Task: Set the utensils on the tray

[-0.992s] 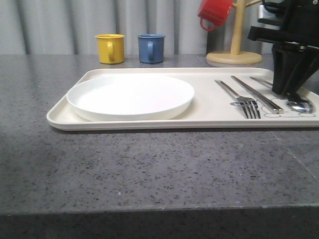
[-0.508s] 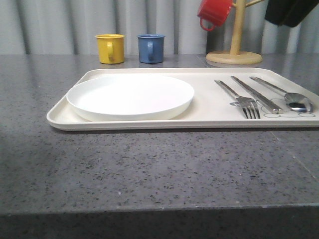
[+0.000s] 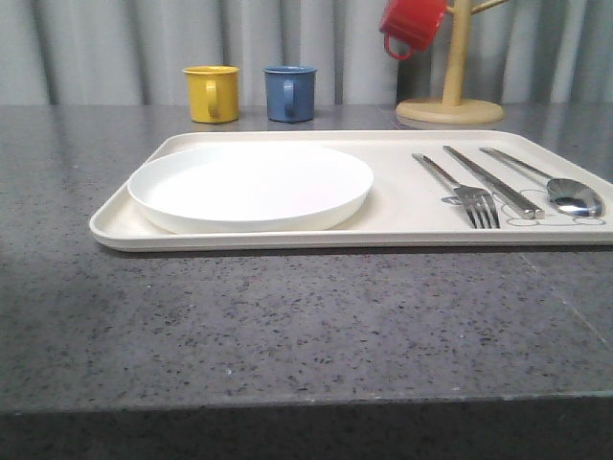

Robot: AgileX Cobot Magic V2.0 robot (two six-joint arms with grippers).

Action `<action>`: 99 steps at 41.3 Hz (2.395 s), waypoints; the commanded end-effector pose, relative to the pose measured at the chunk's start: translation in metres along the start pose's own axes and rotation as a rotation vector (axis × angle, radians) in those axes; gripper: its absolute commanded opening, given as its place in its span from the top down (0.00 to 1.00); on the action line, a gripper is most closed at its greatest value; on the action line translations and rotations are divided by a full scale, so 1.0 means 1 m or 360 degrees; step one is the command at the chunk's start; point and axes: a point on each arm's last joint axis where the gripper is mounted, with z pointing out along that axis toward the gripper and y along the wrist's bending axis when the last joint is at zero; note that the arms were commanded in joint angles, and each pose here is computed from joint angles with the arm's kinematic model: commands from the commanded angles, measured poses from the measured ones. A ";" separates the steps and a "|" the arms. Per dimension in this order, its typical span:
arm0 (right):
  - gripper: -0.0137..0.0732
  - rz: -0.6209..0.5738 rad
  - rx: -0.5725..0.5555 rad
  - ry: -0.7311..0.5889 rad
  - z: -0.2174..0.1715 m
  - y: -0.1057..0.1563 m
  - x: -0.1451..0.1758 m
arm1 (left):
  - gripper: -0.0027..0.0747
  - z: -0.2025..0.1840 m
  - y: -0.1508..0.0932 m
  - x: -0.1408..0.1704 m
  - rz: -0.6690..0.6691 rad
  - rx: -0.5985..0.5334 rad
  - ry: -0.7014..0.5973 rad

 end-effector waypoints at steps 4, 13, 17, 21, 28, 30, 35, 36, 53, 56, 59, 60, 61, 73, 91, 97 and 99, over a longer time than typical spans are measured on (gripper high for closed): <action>0.50 -0.0053 0.0084 -0.0416 -0.042 0.004 0.029 | 0.44 -0.006 0.000 -0.015 -0.0017 0.0005 -0.0177; 0.50 -0.0051 0.0088 -0.0485 -0.054 0.008 0.052 | 0.44 -0.006 0.000 -0.016 -0.0019 0.0007 -0.0189; 0.50 -0.0045 0.0085 -0.0469 -0.053 0.008 0.052 | 0.44 -0.006 0.000 -0.016 -0.0019 0.0007 -0.0197; 0.50 -0.0037 0.0084 -0.0470 -0.053 0.008 0.052 | 0.44 -0.006 0.000 -0.016 -0.0019 0.0007 -0.0201; 0.56 -0.0037 0.0084 -0.0470 -0.053 0.008 0.052 | 0.44 -0.006 0.000 -0.016 -0.0019 0.0007 -0.0203; 0.61 -0.0037 0.0084 -0.0468 -0.053 0.008 0.052 | 0.44 -0.006 0.000 -0.016 -0.0022 0.0009 -0.0203; 0.78 -0.0037 0.0084 -0.0468 -0.053 0.008 0.052 | 0.44 -0.007 -0.002 -0.017 -0.0069 0.0043 -0.0216; 0.82 -0.0036 0.0083 -0.0468 -0.053 0.008 0.052 | 0.44 -0.007 -0.002 -0.017 -0.0073 0.0046 -0.0219; 0.92 -0.0036 0.0082 -0.0469 -0.053 0.008 0.052 | 0.99 -0.003 -0.002 -0.017 -0.0072 0.0048 -0.0193; 0.92 -0.0036 0.0082 -0.0469 -0.053 0.008 0.052 | 0.99 -0.003 -0.002 -0.017 -0.0072 0.0048 -0.0193; 0.92 -0.0036 0.0082 -0.0469 -0.053 0.008 0.052 | 0.99 -0.003 -0.002 -0.017 -0.0072 0.0048 -0.0193; 0.92 -0.0036 0.0082 -0.0469 -0.053 0.008 0.052 | 0.99 -0.003 -0.002 -0.017 -0.0072 0.0048 -0.0193; 0.92 -0.0036 0.0082 -0.0469 -0.053 0.008 0.052 | 0.99 -0.003 -0.002 -0.017 -0.0072 0.0048 -0.0193; 0.92 -0.0036 0.0082 -0.0467 -0.053 0.008 0.052 | 0.99 -0.004 0.002 -0.003 -0.0064 -0.0023 -0.0211; 0.92 -0.0036 0.0082 -0.0467 -0.053 0.008 0.052 | 0.99 -0.021 0.011 0.143 -0.0298 -0.0712 -0.0758; 0.92 -0.0036 0.0082 -0.0467 -0.053 0.008 0.052 | 0.99 -0.019 0.007 0.178 -0.0470 -0.0853 -0.0904; 0.92 -0.0036 0.0082 -0.0467 -0.053 0.008 0.052 | 0.99 -0.017 0.007 0.186 -0.0499 -0.0888 -0.0916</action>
